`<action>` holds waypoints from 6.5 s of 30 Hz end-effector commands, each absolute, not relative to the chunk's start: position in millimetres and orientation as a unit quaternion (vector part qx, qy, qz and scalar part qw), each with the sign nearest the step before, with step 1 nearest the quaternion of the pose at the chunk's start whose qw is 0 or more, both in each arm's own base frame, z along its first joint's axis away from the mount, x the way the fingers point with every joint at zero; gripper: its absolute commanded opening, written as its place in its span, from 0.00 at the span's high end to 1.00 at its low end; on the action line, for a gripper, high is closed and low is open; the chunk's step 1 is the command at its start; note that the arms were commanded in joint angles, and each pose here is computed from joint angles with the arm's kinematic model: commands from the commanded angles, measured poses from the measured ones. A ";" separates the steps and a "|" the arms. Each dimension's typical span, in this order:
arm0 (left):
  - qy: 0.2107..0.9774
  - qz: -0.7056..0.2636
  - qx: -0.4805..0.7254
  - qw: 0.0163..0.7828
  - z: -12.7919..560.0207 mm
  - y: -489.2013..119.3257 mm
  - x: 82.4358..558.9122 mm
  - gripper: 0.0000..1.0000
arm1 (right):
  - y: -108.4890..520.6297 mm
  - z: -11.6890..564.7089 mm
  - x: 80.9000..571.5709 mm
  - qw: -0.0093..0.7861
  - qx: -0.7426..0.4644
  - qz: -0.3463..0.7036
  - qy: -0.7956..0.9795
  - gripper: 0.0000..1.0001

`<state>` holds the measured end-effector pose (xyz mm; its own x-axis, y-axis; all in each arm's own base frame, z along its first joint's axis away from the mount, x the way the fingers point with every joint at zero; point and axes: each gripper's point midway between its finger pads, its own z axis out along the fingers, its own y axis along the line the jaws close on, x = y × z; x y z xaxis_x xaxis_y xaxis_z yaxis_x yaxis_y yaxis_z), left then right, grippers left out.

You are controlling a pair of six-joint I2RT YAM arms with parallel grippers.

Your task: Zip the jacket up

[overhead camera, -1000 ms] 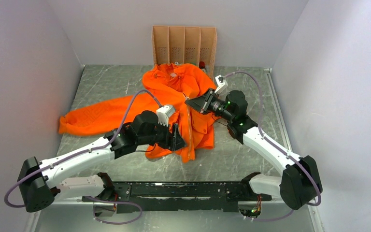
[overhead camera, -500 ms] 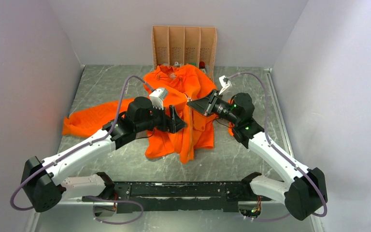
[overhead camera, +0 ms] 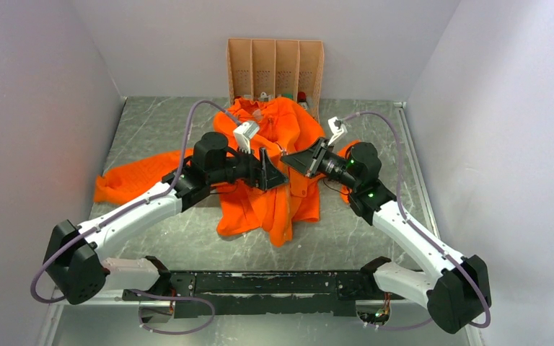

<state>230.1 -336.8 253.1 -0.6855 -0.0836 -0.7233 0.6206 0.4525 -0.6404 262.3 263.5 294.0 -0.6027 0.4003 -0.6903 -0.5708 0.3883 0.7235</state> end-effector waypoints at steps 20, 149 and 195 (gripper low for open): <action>0.772 -0.493 0.187 0.355 248.8 -357.8 251.3 0.25 | 273.3 304.6 260.0 0.443 -0.080 0.576 0.682 1.00; 0.910 -0.259 0.007 0.325 188.0 -137.2 314.2 0.92 | 141.2 293.6 383.4 0.619 0.170 0.253 0.724 1.00; 0.724 -0.097 0.037 0.682 291.7 -87.4 346.7 0.00 | 49.3 248.9 366.3 0.696 0.084 -0.024 0.713 0.01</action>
<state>334.5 -87.4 282.5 -0.1823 -0.1212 -0.9757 0.1651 0.9745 -0.1519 369.0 68.2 247.3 -0.1303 0.1751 -0.9759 0.1098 0.9808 0.1613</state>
